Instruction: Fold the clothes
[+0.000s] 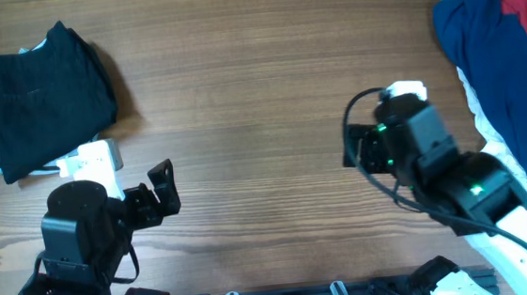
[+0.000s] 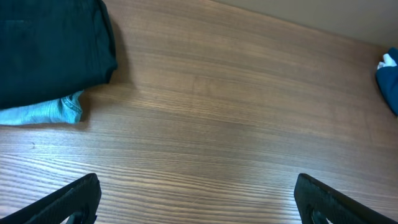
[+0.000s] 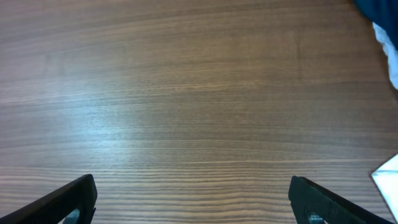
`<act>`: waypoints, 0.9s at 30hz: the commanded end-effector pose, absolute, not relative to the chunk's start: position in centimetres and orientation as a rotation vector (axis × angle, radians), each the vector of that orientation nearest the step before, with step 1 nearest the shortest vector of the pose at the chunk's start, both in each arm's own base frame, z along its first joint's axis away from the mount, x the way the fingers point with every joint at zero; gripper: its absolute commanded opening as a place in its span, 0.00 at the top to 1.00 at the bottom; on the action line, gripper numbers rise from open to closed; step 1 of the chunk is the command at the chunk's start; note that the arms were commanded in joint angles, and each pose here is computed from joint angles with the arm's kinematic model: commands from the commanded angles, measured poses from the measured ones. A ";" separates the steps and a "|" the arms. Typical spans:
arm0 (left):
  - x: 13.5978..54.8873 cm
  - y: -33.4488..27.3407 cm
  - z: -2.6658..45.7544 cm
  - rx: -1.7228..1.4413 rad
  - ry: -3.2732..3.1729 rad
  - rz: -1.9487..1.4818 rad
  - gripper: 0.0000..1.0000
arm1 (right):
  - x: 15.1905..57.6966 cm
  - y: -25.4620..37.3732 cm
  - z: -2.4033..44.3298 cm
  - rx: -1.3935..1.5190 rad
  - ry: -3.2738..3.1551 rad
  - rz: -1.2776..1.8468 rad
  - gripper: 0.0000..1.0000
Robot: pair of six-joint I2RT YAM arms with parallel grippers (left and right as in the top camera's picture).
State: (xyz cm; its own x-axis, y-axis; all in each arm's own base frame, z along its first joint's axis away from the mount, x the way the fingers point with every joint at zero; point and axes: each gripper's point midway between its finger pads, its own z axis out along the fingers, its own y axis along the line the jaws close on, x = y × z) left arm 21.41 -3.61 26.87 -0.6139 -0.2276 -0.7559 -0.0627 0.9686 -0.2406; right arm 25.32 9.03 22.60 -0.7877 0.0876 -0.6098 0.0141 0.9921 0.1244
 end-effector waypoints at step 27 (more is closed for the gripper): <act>21.5 -3.4 26.4 -0.228 2.235 -0.223 0.00 | 23.2 1.1 34.3 0.059 1.929 0.148 0.00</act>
